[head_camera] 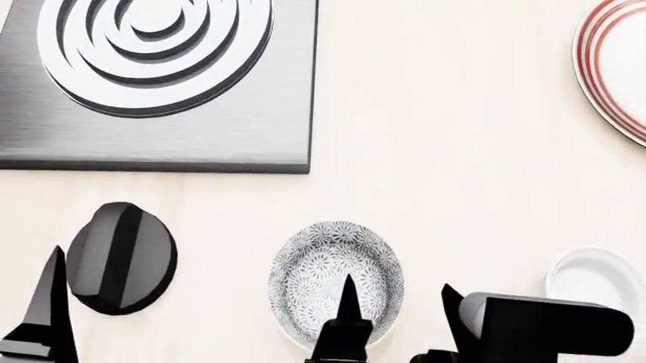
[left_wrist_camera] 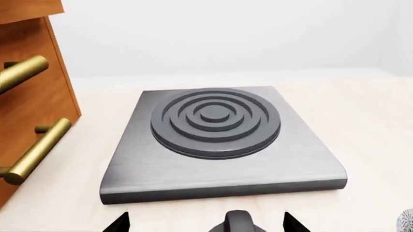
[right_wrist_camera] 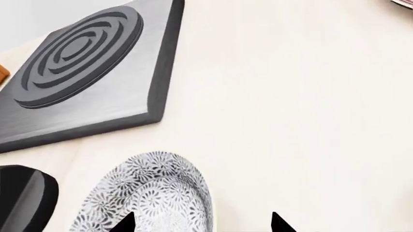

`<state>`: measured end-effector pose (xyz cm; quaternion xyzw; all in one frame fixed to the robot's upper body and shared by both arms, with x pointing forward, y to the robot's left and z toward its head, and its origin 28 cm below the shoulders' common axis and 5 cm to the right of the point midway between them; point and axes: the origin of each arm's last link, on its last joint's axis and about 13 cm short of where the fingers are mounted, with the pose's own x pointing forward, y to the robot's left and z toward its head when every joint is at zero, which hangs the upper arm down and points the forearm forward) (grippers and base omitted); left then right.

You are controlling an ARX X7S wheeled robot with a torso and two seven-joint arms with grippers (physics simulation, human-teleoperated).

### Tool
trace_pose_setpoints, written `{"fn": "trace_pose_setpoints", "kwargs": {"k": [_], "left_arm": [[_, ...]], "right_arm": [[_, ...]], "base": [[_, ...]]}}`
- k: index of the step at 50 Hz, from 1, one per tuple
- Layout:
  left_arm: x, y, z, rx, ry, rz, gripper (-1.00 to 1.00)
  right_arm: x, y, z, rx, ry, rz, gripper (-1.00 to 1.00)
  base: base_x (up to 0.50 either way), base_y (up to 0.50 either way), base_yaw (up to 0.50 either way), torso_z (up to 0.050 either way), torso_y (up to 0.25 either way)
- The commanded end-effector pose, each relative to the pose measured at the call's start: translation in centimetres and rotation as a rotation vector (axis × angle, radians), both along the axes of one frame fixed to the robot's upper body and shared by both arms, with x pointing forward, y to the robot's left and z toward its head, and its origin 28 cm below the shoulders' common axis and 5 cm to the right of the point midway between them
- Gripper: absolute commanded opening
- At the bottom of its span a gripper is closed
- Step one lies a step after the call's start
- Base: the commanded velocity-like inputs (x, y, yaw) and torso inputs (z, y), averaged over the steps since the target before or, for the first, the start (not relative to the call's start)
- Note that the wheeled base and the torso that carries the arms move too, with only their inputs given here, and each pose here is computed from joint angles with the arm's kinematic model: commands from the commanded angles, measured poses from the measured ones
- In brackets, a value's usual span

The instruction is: Pick the akita bowl next to the ramekin and place it on the plate.

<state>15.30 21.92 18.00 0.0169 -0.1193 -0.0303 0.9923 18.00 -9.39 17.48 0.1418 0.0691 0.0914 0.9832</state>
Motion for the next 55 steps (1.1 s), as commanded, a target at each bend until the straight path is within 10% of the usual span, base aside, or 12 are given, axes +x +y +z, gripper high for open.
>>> {"fn": "trace_pose_setpoints", "kwargs": {"k": [1, 18, 19, 55], "left_arm": [[0.0, 0.0, -0.1, 0.001, 0.004, 0.001, 1.0], [0.0, 0.1, -0.2, -0.001, 0.009, 0.003, 1.0], [0.0, 0.1, -0.2, -0.001, 0.01, 0.003, 1.0], [-0.1, 0.2, -0.3, 0.002, 0.016, 0.006, 1.0]], "right_arm": [[0.6, -0.1, -0.5, 0.021, 0.019, -0.002, 1.0], [1.3, -0.1, -1.5, 0.046, 0.055, 0.002, 1.0], [1.3, -0.1, -1.5, 0.044, 0.057, 0.001, -1.0], [0.7, 0.0, 1.2, 0.16, -0.002, 0.025, -1.0]], "base": [[0.0, 0.0, 0.0, 0.0, 0.0], [0.0, 0.0, 0.0, 0.0, 0.0], [0.0, 0.0, 0.0, 0.0, 0.0], [0.0, 0.0, 0.0, 0.0, 0.0]]}}
